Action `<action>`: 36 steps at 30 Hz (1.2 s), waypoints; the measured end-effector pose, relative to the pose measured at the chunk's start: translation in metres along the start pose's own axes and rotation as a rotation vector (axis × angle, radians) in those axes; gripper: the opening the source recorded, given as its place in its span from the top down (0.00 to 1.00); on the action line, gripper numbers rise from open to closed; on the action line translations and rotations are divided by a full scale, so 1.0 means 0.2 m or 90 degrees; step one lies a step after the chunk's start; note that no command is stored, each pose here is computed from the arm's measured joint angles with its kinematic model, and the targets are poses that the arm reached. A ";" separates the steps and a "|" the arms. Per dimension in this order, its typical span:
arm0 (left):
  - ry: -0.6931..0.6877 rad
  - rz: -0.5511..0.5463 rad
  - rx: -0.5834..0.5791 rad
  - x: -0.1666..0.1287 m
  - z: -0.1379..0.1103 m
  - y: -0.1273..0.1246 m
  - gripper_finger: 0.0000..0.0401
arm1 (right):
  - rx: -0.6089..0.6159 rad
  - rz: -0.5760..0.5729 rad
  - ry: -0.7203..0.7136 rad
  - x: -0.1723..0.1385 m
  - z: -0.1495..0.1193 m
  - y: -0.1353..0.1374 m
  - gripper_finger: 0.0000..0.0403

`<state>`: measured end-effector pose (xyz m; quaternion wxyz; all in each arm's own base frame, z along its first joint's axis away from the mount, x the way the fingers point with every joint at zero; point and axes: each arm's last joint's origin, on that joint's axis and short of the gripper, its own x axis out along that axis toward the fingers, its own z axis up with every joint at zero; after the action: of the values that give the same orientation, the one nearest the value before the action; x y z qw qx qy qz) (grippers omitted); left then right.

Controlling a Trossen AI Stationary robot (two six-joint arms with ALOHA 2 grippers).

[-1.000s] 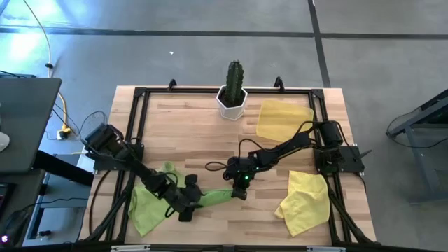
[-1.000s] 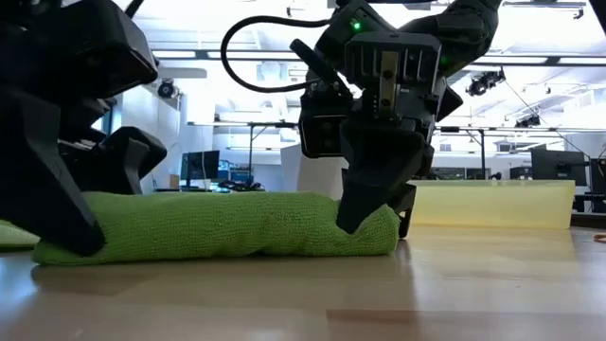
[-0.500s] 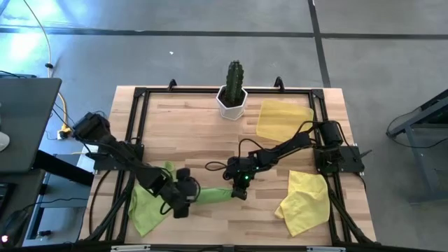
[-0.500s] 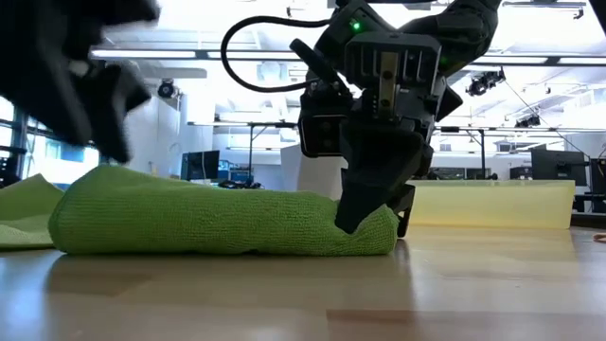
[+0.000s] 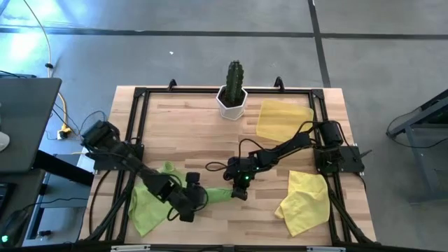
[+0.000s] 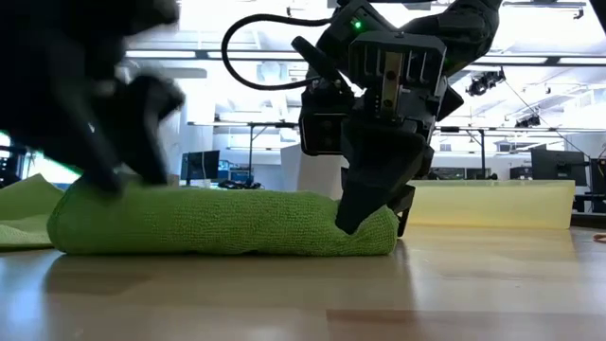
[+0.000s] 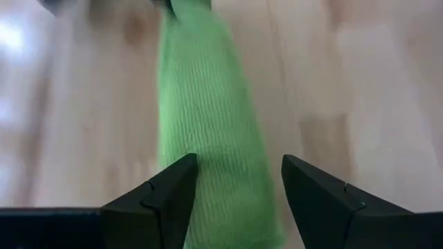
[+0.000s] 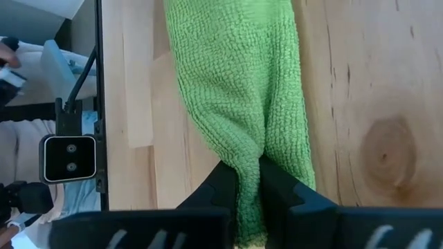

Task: Roll microfiber towels into tight, uniform cylinder then place into a basket
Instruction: Roll the green towel

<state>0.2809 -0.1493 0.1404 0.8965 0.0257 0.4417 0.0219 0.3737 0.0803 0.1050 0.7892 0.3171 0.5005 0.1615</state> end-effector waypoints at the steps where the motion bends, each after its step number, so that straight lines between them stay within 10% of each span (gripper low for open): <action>1: 0.019 -0.004 0.002 0.02 -0.02 0.00 0.50 | 0.000 -0.001 0.000 0.00 0.00 0.00 0.96; 18: 0.119 -0.095 -0.216 0.14 -0.04 0.04 0.66 | -0.127 0.010 -0.002 -0.03 0.00 0.03 0.77; 26: 0.156 -0.144 -0.265 0.16 -0.02 0.09 0.89 | -0.310 -0.001 -0.035 -0.12 0.01 0.15 0.70; 36: 0.206 -0.223 -0.327 0.19 0.00 0.20 0.98 | -0.669 -0.209 -0.139 -0.13 -0.14 0.49 0.77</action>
<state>0.3043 -0.1078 0.1132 0.7822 -0.2808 0.5558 -0.0176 0.3440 0.1484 0.1790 0.9030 -0.1859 0.3113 0.2306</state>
